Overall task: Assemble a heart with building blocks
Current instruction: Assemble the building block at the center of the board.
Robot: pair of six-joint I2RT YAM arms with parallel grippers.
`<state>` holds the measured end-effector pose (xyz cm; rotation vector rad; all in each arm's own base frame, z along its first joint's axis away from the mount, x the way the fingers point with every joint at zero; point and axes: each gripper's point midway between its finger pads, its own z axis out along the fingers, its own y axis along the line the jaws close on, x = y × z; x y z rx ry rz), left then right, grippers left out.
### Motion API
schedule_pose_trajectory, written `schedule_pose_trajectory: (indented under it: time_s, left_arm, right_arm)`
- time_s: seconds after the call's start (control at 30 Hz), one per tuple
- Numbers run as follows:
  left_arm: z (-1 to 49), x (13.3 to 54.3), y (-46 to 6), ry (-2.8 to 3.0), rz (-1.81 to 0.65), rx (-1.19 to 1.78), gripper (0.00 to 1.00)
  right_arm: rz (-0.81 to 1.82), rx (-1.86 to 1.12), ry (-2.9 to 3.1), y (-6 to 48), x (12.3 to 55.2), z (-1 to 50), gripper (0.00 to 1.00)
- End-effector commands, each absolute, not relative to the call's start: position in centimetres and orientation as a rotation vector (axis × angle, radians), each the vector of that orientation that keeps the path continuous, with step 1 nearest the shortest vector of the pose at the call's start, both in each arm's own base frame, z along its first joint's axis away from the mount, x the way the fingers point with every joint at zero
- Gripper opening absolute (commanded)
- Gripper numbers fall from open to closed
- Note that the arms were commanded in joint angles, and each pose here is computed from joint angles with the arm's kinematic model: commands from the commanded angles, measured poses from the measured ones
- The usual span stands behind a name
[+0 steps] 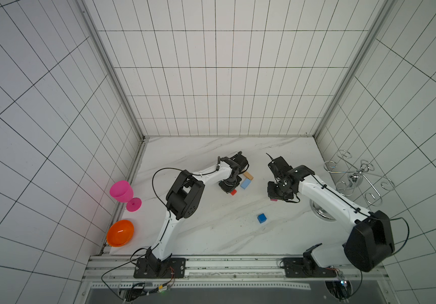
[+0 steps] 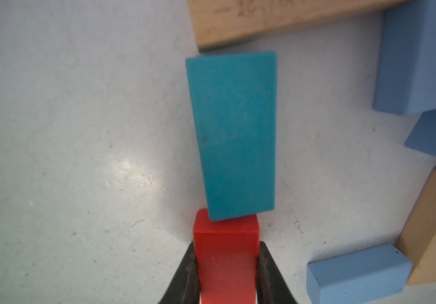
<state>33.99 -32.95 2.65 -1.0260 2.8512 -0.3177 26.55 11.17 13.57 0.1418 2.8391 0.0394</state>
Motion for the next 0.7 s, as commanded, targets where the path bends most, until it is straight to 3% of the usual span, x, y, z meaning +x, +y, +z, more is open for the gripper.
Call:
schedule_pose_trajectory:
  time_s: [0.0,0.67]
  left_arm:
    - [1.9,34.4,-30.9,2.806,-0.178,-1.087,0.17]
    - [1.0,35.2,-29.8,2.800,-0.129,-1.120,0.17]
  right_arm:
    - [0.029,0.126,2.881,10.9,26.0,12.6,0.00]
    - [0.081,0.117,2.914,11.7,26.0,11.7,0.00]
